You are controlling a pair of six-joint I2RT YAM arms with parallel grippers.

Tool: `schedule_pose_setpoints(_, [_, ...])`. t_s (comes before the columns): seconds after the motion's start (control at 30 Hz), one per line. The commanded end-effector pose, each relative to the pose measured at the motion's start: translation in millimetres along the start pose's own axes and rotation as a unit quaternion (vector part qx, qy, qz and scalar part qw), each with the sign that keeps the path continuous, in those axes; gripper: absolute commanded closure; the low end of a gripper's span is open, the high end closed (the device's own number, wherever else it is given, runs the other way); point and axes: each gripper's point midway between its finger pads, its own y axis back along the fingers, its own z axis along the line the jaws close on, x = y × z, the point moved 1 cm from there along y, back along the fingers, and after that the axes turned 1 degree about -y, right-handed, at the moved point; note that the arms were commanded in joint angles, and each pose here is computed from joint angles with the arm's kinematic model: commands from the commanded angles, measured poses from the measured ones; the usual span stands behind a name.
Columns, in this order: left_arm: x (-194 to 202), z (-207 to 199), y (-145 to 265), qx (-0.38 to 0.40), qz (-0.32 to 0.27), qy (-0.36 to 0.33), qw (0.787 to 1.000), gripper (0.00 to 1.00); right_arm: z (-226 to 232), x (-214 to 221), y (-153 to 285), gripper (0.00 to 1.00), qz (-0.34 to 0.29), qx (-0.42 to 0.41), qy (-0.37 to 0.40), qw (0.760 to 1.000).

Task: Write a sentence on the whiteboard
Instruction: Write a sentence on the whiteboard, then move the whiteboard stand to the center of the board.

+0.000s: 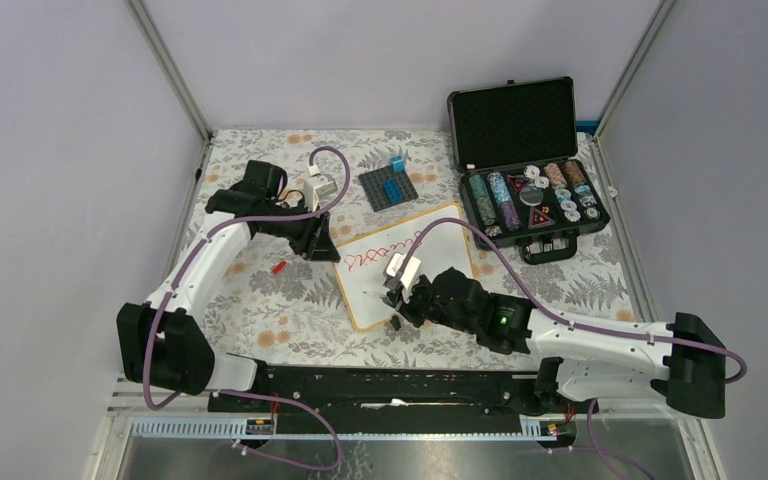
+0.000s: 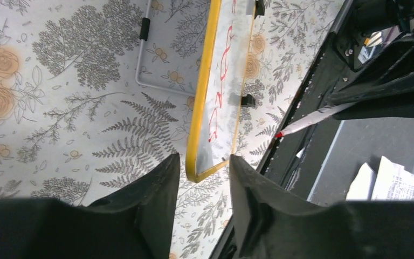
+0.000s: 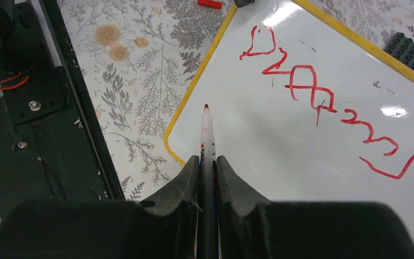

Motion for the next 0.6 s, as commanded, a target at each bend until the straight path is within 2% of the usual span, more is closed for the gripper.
schedule_pose_setpoints(0.0, [-35.9,-2.7,16.0,-0.033,-0.057,-0.07,0.995,0.52,0.5,-20.0,10.2,1.0,-0.032,-0.006,-0.014,0.999])
schedule_pose_setpoints(0.1, [-72.2,-3.3,50.2,-0.09,-0.093,-0.129,0.983,0.41,-7.0,-24.5,15.6,1.0,-0.036,0.017,-0.029,0.999])
schedule_pose_setpoints(0.17, [-90.2,-7.4,75.0,-0.1,-0.105,-0.166,0.975,0.38,-17.8,-28.5,20.1,1.0,-0.043,0.05,-0.044,0.997])
schedule_pose_setpoints(0.23, [-94.0,-16.3,84.7,-0.092,-0.091,-0.21,0.969,0.38,-32.0,-36.6,27.4,1.0,-0.058,0.088,-0.06,0.993])
schedule_pose_setpoints(0.33, [-81.6,-35.3,84.8,-0.052,-0.074,-0.259,0.962,0.38,-57.9,-53.1,41.8,1.0,-0.091,0.145,-0.109,0.979])
schedule_pose_setpoints(0.43, [-52.9,-57.1,66.3,0.0,-0.038,-0.306,0.951,0.38,-84.4,-67.9,57.2,1.0,-0.12,0.189,-0.152,0.963])
schedule_pose_setpoints(0.57, [-16.0,-86.7,25.0,0.024,0.024,-0.407,0.913,0.39,-97.8,-82.3,67.3,1.0,-0.138,0.212,-0.157,0.955])
